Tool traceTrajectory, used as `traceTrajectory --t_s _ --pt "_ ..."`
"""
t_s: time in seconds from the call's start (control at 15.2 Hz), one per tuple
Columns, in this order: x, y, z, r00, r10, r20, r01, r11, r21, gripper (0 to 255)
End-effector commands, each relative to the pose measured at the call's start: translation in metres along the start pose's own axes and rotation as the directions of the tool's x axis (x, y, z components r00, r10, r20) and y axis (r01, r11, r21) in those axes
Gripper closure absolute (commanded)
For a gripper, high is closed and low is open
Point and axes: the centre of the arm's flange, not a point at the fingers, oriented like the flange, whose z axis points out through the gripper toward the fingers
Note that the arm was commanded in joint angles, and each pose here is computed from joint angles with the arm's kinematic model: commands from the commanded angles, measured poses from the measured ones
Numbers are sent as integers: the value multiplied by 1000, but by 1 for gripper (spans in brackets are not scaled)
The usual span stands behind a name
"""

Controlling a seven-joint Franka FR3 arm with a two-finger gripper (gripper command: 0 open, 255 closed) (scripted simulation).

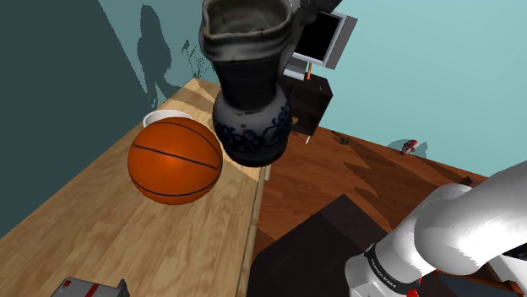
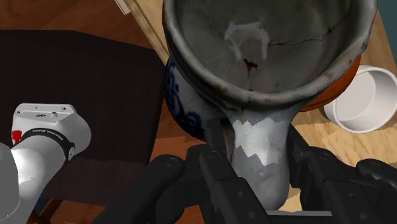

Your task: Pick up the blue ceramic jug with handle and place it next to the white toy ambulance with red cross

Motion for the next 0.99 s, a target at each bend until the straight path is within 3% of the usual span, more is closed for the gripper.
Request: traceTrajectory --t_s 0.0,0.92 --pt "-19 17 0 1000 1 1 -1 1000 3 255" --pt "-169 125 7 1000 1 1 -1 1000 3 255"
